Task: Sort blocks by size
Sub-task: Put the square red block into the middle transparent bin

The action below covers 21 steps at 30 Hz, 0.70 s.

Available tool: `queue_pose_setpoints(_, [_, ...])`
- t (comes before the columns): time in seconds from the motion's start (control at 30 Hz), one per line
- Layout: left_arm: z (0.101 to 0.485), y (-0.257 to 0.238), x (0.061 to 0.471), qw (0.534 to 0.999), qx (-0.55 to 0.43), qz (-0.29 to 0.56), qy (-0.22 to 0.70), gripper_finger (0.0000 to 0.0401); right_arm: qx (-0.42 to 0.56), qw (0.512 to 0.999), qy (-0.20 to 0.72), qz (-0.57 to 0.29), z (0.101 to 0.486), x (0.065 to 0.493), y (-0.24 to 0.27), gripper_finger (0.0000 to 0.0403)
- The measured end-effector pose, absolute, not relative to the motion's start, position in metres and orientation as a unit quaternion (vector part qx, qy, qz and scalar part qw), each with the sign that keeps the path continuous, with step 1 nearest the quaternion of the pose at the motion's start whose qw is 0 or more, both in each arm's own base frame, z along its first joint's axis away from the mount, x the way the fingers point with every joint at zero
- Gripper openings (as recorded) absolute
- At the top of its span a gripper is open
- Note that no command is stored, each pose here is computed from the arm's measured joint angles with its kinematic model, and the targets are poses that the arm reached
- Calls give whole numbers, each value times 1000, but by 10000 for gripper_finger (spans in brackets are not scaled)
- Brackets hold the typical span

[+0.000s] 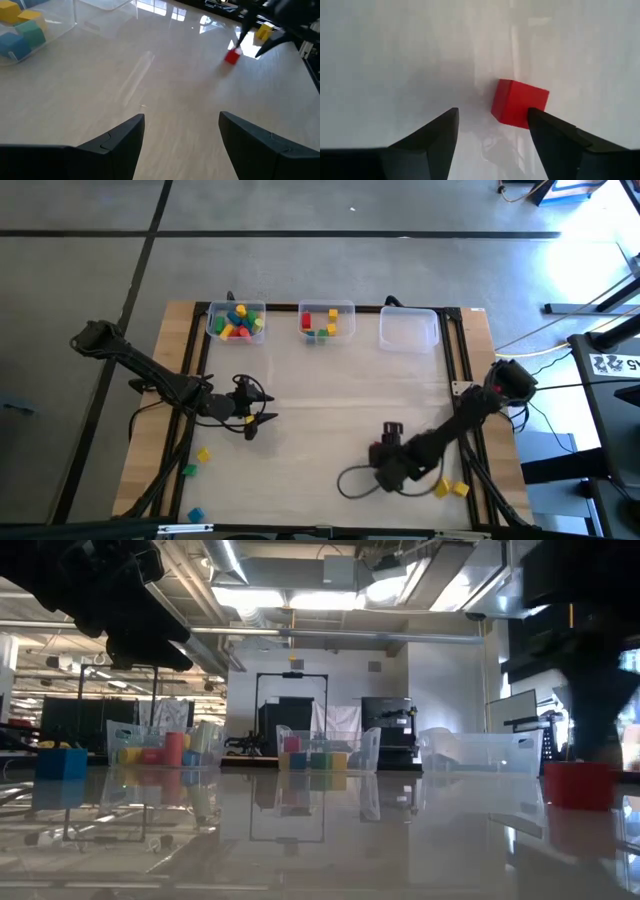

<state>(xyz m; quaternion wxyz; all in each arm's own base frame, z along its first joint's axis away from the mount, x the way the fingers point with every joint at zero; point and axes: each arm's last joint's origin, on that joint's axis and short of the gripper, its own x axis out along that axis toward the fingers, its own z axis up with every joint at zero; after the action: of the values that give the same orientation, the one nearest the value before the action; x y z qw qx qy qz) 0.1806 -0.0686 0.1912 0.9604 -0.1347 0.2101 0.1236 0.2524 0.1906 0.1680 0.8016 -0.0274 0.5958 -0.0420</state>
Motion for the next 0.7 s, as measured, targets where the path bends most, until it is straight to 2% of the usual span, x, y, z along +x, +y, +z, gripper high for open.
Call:
queue_pose_setpoints(0.3, [191,-69,181,960,-135,124,210,253,-31,795,605,-36,188,269,181,243])
queue_pose_setpoints(0.47, [191,-69,181,960,-136,124,210,253,10,797,596,-93,196,270,180,243])
queue_pose_setpoints(0.7, [191,-69,181,960,-138,124,210,253,78,787,592,-154,181,264,176,243])
